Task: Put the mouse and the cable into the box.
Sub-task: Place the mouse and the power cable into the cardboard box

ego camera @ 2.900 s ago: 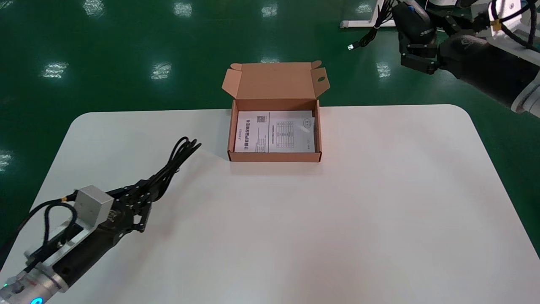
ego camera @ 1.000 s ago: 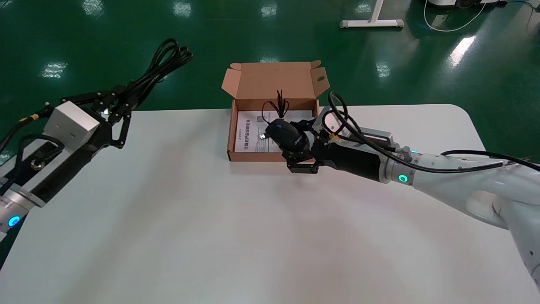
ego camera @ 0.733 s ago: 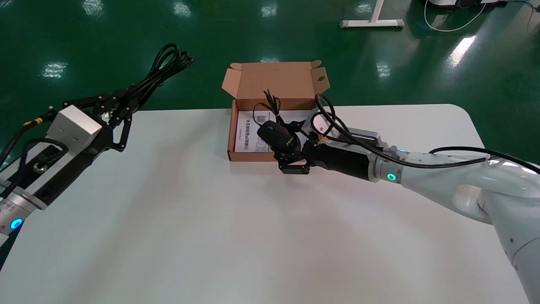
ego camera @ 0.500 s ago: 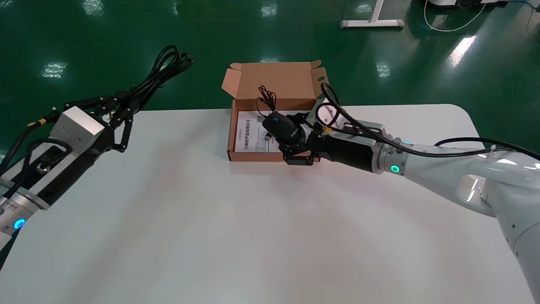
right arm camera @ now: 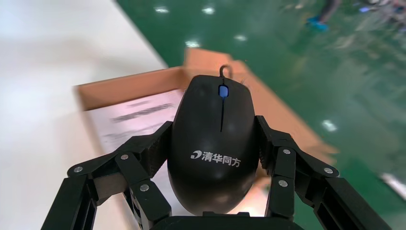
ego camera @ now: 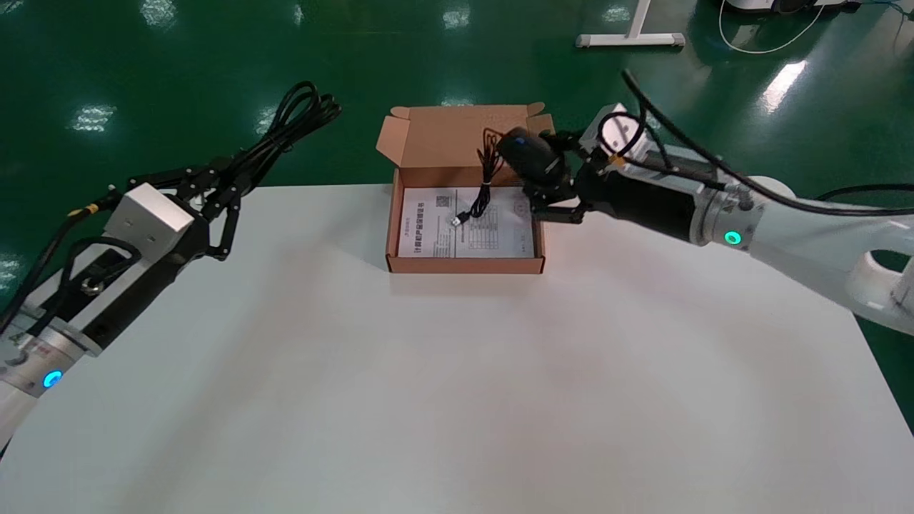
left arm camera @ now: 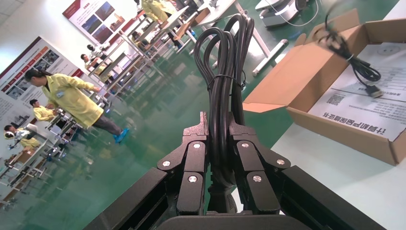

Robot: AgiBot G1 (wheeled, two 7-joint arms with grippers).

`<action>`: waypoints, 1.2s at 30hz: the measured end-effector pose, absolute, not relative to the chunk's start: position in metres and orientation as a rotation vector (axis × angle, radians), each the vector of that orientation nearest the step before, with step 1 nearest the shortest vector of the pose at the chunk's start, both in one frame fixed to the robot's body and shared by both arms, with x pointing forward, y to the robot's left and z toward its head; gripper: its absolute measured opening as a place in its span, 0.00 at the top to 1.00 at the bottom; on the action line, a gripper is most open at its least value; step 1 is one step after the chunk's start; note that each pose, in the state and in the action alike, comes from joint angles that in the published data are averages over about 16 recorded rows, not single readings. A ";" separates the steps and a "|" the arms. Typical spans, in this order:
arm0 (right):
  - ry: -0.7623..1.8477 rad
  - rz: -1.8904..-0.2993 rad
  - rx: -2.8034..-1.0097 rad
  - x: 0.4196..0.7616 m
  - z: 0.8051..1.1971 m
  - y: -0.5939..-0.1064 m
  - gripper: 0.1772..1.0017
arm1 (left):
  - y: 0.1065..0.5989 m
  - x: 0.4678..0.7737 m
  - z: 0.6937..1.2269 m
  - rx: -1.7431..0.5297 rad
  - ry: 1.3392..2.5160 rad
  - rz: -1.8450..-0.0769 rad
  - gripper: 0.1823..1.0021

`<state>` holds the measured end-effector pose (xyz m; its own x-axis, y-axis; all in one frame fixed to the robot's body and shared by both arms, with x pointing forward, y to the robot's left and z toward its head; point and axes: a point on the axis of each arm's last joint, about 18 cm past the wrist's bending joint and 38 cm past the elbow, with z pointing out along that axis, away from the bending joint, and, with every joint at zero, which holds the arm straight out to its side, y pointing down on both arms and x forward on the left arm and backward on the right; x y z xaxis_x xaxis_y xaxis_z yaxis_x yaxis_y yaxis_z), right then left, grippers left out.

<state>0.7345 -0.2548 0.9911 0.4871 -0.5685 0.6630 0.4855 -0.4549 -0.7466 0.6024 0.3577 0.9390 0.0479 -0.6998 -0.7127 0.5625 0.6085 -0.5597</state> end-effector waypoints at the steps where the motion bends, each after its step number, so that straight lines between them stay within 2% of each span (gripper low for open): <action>1: 0.076 -1.224 -1.639 0.734 0.996 -0.259 0.50 | 0.357 0.602 0.939 -0.142 1.179 -0.969 0.93; 10: 0.064 -1.268 -1.637 0.732 1.012 -0.273 0.50 | 0.358 0.599 0.933 -0.144 1.179 -0.982 0.93; 26: -0.049 -1.142 -1.755 0.732 0.972 -0.222 0.50 | 0.367 0.591 0.924 -0.157 1.173 -0.984 0.93; 36: -0.041 -1.174 -1.800 0.741 0.959 -0.212 0.50 | 0.370 0.588 0.921 -0.160 1.173 -0.980 0.93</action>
